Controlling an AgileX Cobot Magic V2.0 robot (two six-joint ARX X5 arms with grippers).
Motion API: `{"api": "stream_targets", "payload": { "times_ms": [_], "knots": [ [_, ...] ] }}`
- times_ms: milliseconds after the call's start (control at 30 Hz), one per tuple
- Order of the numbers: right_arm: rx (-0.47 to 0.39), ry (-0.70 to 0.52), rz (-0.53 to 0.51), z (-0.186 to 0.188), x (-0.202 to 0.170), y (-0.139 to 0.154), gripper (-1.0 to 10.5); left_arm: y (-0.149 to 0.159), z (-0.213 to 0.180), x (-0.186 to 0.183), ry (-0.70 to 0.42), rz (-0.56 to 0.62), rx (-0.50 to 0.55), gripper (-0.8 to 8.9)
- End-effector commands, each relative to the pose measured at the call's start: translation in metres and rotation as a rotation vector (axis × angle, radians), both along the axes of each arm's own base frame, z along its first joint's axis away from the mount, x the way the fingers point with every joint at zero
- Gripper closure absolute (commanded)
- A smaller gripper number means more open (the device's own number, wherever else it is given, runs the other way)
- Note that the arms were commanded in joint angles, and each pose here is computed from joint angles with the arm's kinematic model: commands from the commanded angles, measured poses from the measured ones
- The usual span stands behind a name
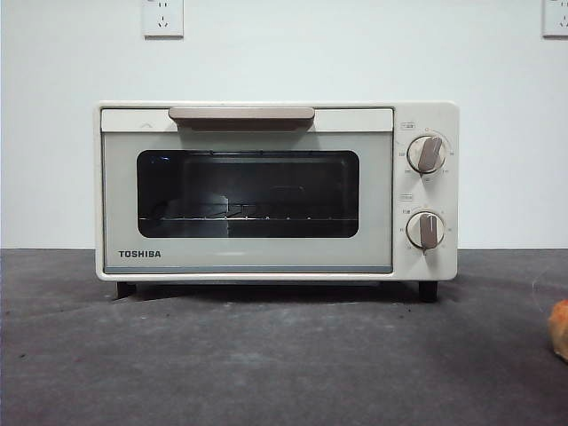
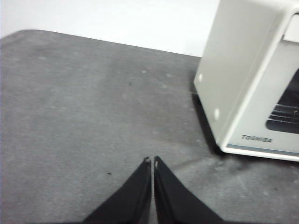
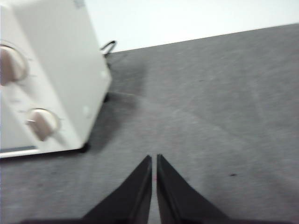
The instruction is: The left arm flap open the oven, the right arm pick bread and place it into oven, the left arm flap close the oven
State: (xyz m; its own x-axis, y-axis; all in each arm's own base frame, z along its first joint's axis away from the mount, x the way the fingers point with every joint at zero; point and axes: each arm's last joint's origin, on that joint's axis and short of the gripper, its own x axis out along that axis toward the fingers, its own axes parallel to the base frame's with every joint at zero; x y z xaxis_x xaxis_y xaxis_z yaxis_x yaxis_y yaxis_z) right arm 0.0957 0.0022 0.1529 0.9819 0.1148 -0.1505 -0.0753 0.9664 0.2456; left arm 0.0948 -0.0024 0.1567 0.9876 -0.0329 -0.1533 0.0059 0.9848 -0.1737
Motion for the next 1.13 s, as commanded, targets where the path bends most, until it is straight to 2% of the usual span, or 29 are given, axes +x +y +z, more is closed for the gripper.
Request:
{"api": "stream_targets", "payload": {
  "times_ms": [33, 333, 533, 667, 933, 1133],
  "knots": [
    [0.079, -0.013, 0.001, 0.008, -0.001, 0.001, 9.4, -0.001, 0.004, 0.0, -0.012, -0.006, -0.059, 7.98],
    [0.136, -0.092, 0.015, 0.064, -0.014, 0.001, 9.4, -0.002, 0.065, -0.008, -0.107, -0.013, -0.201, 7.98],
    [0.158, -0.052, 0.106, 0.112, -0.021, 0.004, 9.4, -0.004, 0.114, -0.005, -0.087, -0.073, -0.2, 7.98],
    [0.158, -0.024, 0.177, 0.14, -0.021, 0.006, 9.4, -0.007, 0.142, 0.002, -0.047, -0.176, -0.186, 7.98],
    [0.093, 0.014, 0.352, 0.182, -0.015, 0.013, 9.4, -0.021, 0.182, 0.021, 0.017, -0.418, -0.169, 7.98],
    [-0.028, 0.055, 0.547, 0.197, -0.014, 0.022, 9.4, -0.036, 0.209, 0.026, 0.076, -0.618, -0.102, 7.98]
  ]
}}
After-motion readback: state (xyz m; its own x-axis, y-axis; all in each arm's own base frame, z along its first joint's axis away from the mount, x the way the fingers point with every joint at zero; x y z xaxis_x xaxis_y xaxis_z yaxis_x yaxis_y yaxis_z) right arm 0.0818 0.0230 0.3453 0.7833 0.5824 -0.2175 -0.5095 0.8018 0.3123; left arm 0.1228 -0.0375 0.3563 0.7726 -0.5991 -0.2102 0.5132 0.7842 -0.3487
